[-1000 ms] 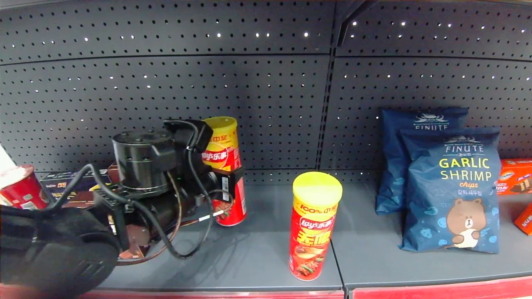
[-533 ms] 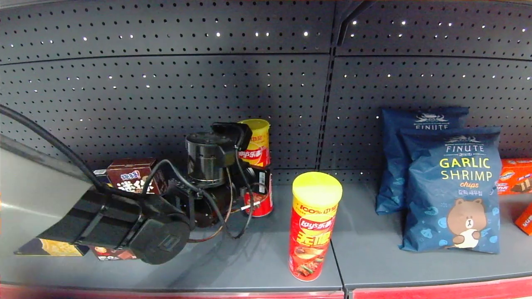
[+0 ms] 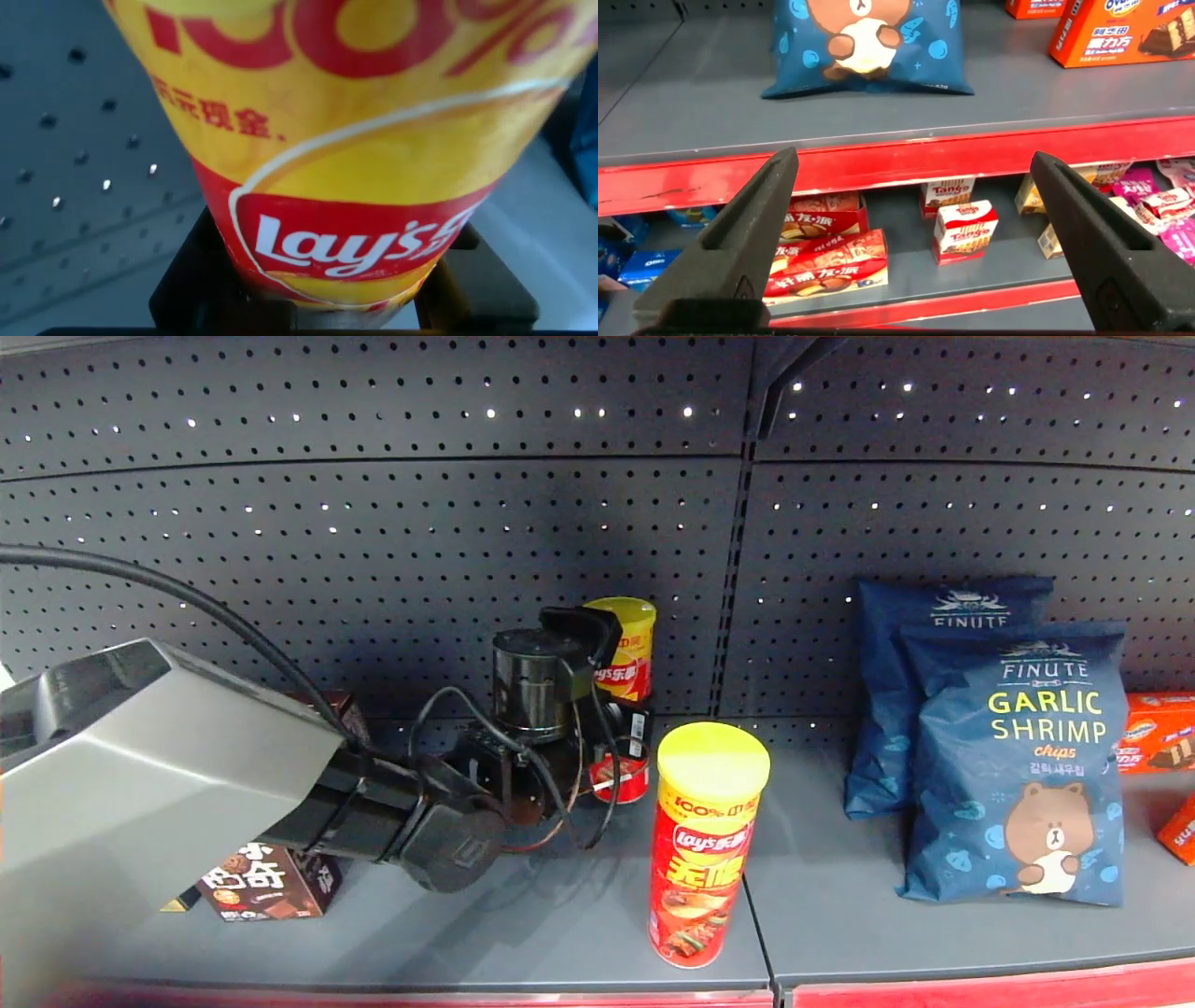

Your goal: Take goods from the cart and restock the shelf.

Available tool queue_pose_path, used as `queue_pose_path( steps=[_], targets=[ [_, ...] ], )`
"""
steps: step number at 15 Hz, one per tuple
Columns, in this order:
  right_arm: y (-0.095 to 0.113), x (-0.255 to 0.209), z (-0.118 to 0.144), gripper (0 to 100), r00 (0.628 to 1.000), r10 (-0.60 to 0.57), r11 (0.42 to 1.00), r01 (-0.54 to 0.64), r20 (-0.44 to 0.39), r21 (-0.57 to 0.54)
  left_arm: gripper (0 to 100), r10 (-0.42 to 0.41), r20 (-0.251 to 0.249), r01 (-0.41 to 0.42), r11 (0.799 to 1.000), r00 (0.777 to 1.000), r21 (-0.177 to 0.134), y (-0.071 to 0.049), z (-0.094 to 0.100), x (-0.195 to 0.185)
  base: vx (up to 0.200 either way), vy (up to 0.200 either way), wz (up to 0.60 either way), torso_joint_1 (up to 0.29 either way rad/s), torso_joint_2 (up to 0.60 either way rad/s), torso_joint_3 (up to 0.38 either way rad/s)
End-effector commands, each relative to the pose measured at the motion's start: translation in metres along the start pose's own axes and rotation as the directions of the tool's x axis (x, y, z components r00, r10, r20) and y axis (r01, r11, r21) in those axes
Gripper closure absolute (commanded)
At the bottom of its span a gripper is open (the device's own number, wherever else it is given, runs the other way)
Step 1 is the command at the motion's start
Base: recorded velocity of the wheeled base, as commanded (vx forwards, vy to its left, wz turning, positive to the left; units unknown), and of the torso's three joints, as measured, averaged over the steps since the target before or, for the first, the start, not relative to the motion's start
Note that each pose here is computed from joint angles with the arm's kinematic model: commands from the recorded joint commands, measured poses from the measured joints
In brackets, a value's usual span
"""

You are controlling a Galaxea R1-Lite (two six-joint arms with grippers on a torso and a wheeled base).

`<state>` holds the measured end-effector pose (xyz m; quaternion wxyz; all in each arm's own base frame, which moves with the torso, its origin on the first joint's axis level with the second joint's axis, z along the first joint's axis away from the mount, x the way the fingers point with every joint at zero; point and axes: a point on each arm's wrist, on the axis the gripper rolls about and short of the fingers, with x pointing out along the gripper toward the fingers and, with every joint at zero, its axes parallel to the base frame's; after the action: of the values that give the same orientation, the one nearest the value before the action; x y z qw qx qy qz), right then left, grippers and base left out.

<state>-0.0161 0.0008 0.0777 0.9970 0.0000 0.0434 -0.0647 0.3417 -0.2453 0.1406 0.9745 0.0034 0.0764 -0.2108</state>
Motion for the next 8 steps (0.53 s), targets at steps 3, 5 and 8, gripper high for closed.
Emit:
queue_pose_path(
  steps=[3, 5, 8],
  targets=[
    [0.0, 0.0002, 0.0, 0, 1.0, -0.001, 1.0, 0.001, -0.002, 0.0, 100, -0.01, 0.0, 0.01, 1.0, 1.0, 0.003, -0.0068, -0.0073, 0.0149, 0.0, 0.0, 0.0, 0.0, 0.0, 0.0],
    [0.0, 0.0002, 0.0, 0, 1.0, 0.001, 1.0, -0.001, -0.002, 0.0, 100, -0.016, -0.004, 0.016, 1.0, 1.0, 0.005, -0.01, -0.0103, 0.0178, 0.0, 0.0, 0.0, 0.0, 0.0, 0.0],
    [0.0, 0.0002, 0.0, 0, 1.0, -0.001, 1.0, 0.001, -0.002, 0.0, 100, -0.019, -0.015, 0.02, 1.0, 1.0, 0.008, -0.0123, -0.0161, 0.0203, 0.0, 0.0, 0.0, 0.0, 0.0, 0.0]
  ],
)
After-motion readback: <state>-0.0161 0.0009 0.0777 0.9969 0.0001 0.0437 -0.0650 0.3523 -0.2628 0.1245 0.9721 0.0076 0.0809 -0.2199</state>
